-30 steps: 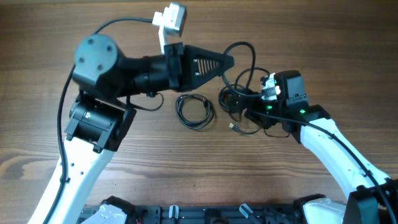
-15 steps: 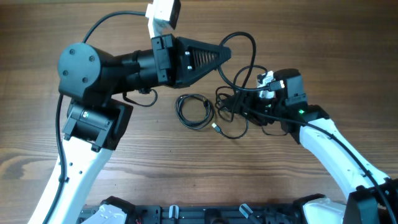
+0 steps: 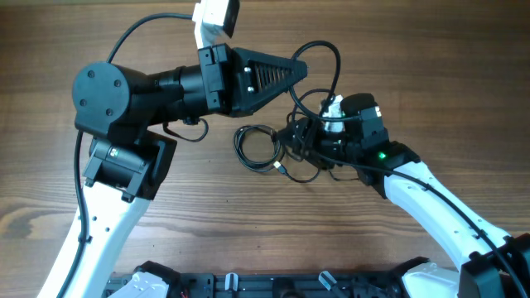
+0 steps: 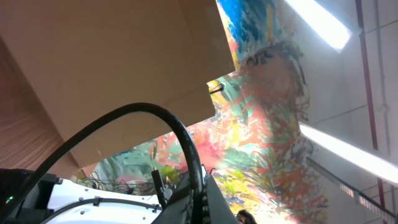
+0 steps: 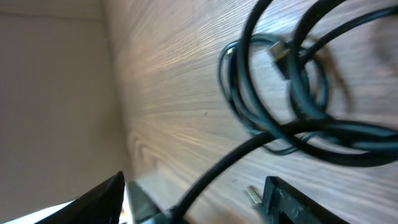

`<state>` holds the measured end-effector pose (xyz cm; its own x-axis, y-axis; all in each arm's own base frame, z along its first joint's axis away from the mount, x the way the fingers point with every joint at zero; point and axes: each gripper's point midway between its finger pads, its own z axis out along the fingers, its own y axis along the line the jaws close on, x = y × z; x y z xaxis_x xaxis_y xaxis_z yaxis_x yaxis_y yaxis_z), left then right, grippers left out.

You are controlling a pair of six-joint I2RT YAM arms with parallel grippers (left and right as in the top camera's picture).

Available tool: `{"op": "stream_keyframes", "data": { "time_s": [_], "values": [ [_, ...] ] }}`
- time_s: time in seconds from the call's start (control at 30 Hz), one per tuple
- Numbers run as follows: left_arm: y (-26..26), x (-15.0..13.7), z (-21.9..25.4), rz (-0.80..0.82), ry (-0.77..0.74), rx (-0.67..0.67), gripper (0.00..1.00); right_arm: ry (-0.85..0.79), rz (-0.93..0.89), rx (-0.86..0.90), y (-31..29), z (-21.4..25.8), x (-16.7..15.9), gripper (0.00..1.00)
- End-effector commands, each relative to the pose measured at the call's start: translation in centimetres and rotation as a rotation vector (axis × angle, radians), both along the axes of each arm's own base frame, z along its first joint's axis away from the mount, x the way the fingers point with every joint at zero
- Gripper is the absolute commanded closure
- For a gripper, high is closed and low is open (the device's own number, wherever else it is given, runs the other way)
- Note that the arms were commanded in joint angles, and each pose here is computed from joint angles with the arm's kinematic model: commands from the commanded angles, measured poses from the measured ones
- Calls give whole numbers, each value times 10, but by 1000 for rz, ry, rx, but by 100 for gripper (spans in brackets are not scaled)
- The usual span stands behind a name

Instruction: Untangle cables

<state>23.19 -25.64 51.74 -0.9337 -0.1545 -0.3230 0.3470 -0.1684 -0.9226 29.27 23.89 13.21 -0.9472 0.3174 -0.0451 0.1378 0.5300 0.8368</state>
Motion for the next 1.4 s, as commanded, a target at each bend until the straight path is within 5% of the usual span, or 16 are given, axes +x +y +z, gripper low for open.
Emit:
{"op": "stream_keyframes", "data": {
  "time_s": [0.0,0.07,0.17,0.3,0.47,0.6,0.8,0.83,0.87,1.1,1.37],
  "values": [
    [3,-5,8,0,-30,-8,96,125,-16,88,10,8,-7,26],
    [3,-5,8,-1,-30,-7,96,160,-33,99,13,8,-9,32],
    [3,-5,8,-3,-31,-6,96,138,-74,67,8,4,-2,66],
    [3,-7,7,-12,-31,-2,96,71,-101,13,2,0,8,96],
    [5,16,-35,39,97,111,91,-282,79,238,32,77,22,96],
    [16,29,-76,88,191,223,90,-356,117,349,41,117,23,96],
    [18,28,-100,97,128,307,70,-518,209,370,47,160,24,95],
    [18,27,-106,97,129,326,56,-545,216,368,48,169,25,95],
    [20,25,-117,98,134,363,46,-566,221,348,48,173,27,95],
    [61,44,-206,373,291,731,26,-591,147,-122,15,153,56,95],
    [123,67,-234,622,411,873,19,-555,39,-357,-18,131,71,96]
  ]
}}
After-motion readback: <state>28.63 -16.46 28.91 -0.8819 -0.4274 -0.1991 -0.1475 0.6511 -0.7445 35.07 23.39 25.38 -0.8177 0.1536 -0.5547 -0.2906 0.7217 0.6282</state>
